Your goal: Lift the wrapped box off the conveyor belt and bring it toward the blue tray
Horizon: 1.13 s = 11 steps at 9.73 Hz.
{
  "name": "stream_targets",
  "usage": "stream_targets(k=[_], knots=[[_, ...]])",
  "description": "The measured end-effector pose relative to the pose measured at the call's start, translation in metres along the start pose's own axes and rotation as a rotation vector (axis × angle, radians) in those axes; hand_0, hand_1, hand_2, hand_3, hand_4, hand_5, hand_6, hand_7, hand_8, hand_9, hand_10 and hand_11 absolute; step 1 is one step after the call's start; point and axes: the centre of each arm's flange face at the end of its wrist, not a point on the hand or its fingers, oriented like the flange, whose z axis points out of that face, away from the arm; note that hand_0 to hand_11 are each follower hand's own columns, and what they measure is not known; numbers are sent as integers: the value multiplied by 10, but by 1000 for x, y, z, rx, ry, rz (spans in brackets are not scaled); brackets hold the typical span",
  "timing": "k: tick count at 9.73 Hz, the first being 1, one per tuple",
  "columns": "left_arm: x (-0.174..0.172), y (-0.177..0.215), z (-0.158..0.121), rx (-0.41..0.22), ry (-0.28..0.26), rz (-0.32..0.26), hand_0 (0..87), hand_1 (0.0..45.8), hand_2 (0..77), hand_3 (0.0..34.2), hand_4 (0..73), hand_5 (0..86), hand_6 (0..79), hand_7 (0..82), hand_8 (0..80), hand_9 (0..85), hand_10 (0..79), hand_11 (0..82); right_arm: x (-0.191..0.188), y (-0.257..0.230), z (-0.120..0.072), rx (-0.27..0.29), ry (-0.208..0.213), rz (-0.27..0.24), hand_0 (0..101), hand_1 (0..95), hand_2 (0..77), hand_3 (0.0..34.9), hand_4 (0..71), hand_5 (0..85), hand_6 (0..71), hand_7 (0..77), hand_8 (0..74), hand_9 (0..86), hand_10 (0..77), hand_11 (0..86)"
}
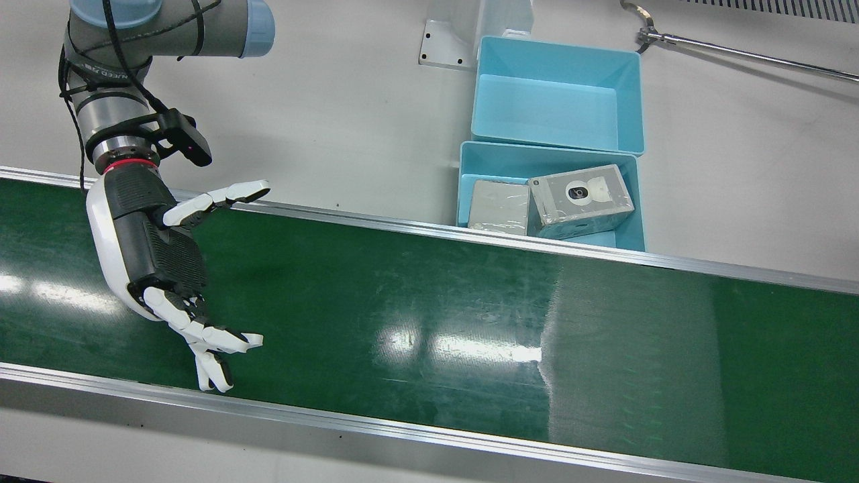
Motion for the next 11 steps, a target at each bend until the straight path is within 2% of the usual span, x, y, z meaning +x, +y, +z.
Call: stream_targets(k=[3, 5, 6, 11], knots=[[0, 0, 0, 0, 0, 0, 0, 0, 11, 0, 5, 11, 5, 5, 5, 5, 0, 5, 2, -1, 3, -12, 2, 4, 472, 109, 114, 0, 196, 115, 114, 256, 71, 82, 0, 11], [0, 0, 0, 0, 0, 0, 0, 0, 11, 0, 5, 11, 5, 5, 5, 5, 0, 5, 1, 1, 3, -16, 2, 5, 470, 104, 98, 0, 191, 115, 114, 256, 65, 82, 0, 11], [0, 0, 0, 0, 0, 0, 0, 0, 11, 0, 5, 11, 5, 5, 5, 5, 0, 5, 0, 1, 3, -16, 1, 5, 467, 115, 93, 0, 180, 98, 87, 245, 65, 87, 0, 11], [0, 0, 0, 0, 0, 0, 0, 0, 5, 0, 0, 11, 5, 5, 5, 0, 0, 5, -5, 1, 0, -17, -6, 11, 465, 109, 93, 0, 175, 109, 104, 245, 65, 82, 0, 11]])
